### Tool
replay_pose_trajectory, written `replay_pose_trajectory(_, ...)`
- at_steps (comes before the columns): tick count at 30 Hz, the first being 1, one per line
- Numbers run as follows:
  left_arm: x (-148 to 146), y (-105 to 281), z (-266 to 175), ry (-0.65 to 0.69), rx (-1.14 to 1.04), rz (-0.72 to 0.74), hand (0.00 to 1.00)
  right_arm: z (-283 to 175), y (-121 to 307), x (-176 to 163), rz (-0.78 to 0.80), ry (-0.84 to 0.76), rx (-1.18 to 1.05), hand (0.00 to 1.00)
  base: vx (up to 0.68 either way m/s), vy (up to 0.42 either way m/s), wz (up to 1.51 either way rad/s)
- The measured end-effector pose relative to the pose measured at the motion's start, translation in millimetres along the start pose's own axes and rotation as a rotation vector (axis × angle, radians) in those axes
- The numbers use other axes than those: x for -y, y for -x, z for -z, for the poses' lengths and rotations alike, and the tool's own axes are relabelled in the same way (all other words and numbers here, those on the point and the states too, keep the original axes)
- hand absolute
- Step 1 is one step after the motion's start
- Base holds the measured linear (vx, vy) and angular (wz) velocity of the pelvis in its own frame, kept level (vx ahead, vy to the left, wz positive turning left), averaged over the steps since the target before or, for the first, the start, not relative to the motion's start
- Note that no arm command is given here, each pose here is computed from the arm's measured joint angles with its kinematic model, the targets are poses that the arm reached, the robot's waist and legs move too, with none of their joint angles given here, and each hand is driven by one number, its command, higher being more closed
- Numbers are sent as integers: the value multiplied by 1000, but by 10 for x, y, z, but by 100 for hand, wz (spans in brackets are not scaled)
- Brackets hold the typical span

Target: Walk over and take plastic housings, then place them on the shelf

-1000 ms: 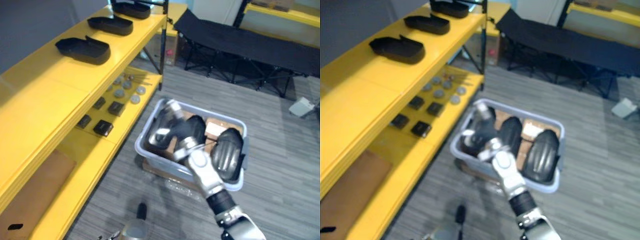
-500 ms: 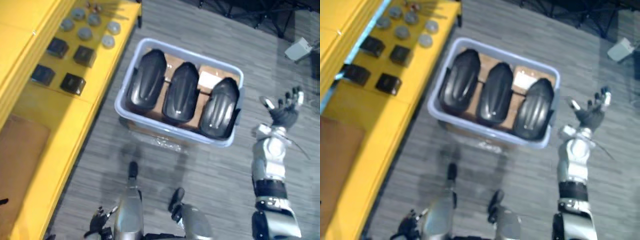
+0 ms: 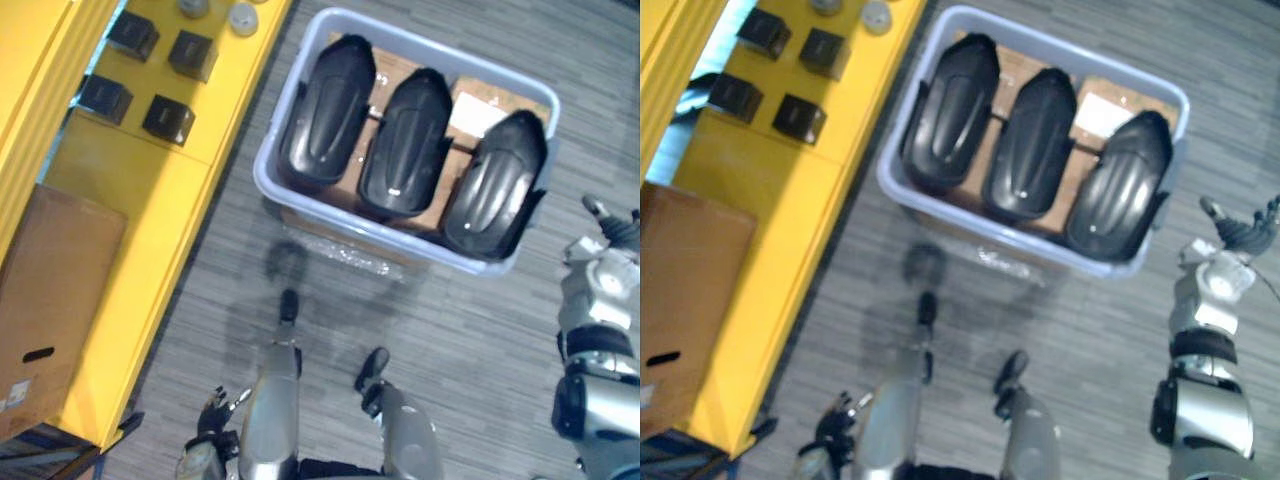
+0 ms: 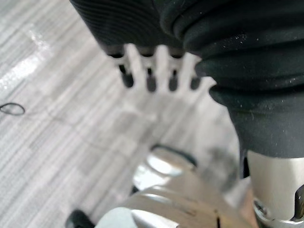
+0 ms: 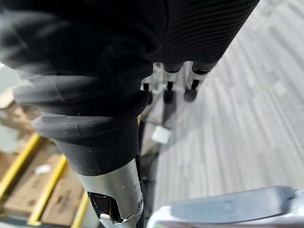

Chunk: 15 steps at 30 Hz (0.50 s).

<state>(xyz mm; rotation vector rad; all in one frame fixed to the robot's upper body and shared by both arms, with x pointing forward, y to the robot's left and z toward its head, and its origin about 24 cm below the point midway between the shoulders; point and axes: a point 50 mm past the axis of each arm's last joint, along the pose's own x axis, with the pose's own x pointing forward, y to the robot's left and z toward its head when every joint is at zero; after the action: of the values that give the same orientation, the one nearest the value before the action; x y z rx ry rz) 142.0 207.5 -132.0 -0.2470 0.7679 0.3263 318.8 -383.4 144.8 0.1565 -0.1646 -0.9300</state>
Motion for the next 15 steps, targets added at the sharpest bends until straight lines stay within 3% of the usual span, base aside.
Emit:
replay_pose_trajectory(7, 82, 18, 86, 9, -46, 52, 0, -142, -127, 61, -1, 51, -41, 0, 0, -9, 11)
replay_pose_trajectory(15, 97, 65, 263, 166, -149, 150, 0, -173, -171, 60, -40, 73, -72, 0, -5, -18, 8)
